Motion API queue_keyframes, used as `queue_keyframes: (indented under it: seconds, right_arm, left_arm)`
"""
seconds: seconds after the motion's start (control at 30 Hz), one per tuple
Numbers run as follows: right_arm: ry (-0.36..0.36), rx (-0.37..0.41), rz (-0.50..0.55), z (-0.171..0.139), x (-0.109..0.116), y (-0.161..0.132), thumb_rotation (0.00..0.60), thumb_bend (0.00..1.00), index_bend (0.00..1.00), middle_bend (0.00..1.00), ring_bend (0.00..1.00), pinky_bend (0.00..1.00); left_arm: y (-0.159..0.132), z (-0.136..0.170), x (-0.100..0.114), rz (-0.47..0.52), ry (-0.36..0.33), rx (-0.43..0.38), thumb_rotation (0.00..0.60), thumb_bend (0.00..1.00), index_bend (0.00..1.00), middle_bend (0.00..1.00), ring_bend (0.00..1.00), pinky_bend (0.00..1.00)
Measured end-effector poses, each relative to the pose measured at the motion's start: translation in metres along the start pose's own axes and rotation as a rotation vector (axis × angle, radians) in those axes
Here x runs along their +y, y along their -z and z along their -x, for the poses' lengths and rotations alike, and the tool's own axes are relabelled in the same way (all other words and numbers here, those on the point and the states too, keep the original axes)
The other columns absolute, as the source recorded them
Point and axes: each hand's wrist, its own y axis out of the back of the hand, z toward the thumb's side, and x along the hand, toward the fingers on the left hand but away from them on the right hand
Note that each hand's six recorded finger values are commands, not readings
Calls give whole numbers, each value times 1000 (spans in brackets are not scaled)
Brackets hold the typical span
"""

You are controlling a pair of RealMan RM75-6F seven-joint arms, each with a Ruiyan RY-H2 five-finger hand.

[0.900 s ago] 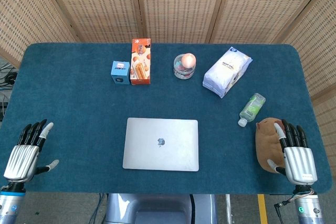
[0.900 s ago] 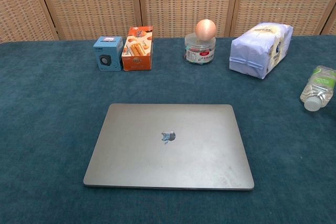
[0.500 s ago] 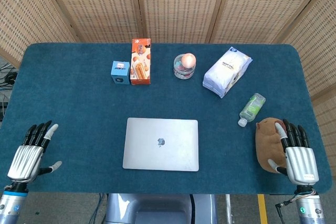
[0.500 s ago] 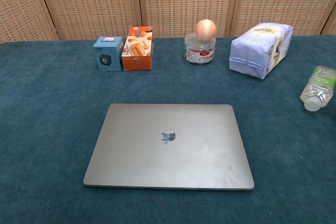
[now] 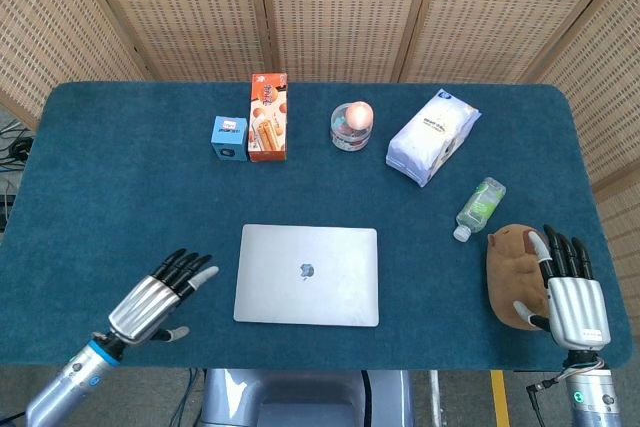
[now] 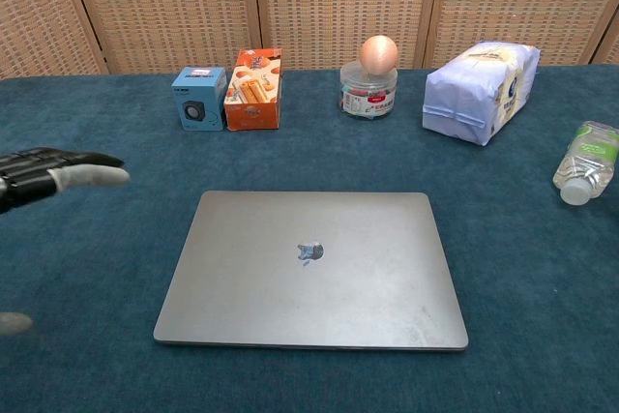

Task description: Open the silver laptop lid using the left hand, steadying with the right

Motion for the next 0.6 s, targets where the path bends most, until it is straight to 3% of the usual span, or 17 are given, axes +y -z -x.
queue_keyframes:
  seconds: [0.2,0.6]
  right_arm:
    - [0,-5,2,1,0,2,600,0,0,0,0,0]
    - [-10,-5,6,1,0,2,600,0,0,0,0,0]
  left_arm:
    - [-40,-37,-16,-25,30,-177,600,0,0,0,0,0]
    - [-87,-100,-30,-32,46,-326,600,0,0,0,0,0]
